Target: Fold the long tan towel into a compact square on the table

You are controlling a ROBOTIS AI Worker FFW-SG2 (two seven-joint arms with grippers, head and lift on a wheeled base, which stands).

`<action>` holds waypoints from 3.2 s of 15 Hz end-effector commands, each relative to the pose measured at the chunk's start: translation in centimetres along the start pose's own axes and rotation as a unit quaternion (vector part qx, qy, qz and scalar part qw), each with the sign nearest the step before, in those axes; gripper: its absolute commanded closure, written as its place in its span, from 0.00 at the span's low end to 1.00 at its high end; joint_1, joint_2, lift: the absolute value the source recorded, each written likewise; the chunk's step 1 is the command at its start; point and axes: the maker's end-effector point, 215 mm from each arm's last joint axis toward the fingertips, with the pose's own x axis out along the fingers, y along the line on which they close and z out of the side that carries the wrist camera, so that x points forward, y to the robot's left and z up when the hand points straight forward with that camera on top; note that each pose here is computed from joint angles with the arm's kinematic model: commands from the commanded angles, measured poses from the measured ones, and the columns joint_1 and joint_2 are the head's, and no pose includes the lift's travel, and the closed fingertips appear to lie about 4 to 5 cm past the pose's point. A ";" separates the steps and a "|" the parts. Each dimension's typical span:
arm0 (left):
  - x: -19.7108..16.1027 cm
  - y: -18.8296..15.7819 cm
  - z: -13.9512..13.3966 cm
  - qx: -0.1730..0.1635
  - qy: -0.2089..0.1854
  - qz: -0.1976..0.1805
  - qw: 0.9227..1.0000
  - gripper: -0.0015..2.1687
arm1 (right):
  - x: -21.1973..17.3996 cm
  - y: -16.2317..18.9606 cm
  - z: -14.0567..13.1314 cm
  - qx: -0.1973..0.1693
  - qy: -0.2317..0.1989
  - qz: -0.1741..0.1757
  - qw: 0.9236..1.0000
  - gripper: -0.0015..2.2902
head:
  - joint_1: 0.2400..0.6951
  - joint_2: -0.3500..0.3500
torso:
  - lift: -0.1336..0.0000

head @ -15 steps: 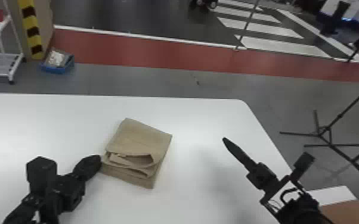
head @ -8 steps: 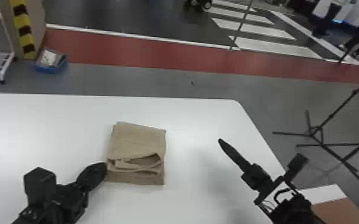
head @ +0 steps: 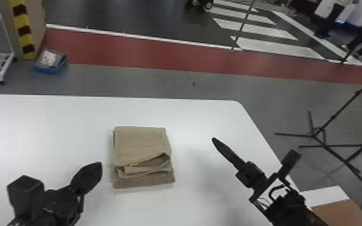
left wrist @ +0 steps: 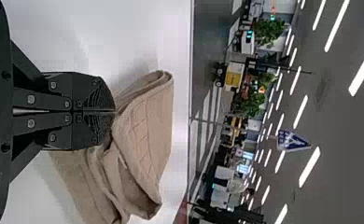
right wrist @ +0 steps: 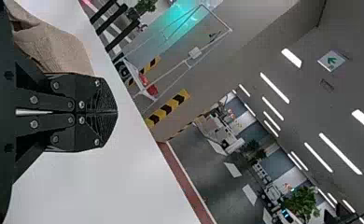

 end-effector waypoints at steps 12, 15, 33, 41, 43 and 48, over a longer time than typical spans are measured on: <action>-6.1 11.7 6.7 0.007 -0.080 0.110 0.991 0.99 | 8.8 11.8 -9.5 -0.101 0.107 0.062 0.987 0.98 | 1.00 0.52 | 0.16; -5.9 11.6 6.6 0.005 -0.080 0.108 0.991 0.99 | 6.9 10.1 -10.5 -0.095 0.121 0.044 0.987 0.98 | 1.00 0.52 | 0.16; -10.1 10.2 11.8 0.025 -0.121 0.179 0.976 0.01 | 6.6 13.3 -3.3 -0.197 0.070 0.044 0.977 0.00 | 1.00 0.47 | 0.16; -14.7 10.7 12.1 0.067 -0.146 0.259 0.952 0.01 | 3.7 17.1 -5.0 -0.284 -0.026 -0.023 0.958 0.03 | 1.00 0.55 | 0.16; -15.1 11.2 12.4 0.072 -0.149 0.265 0.950 0.01 | 2.5 17.2 -5.3 -0.284 -0.035 -0.032 0.958 0.03 | 1.00 0.58 | 0.16; -15.8 12.4 12.4 0.080 -0.147 0.278 0.946 0.01 | 0.3 16.5 -4.6 -0.298 -0.051 -0.058 0.951 0.03 | 1.00 0.60 | 0.16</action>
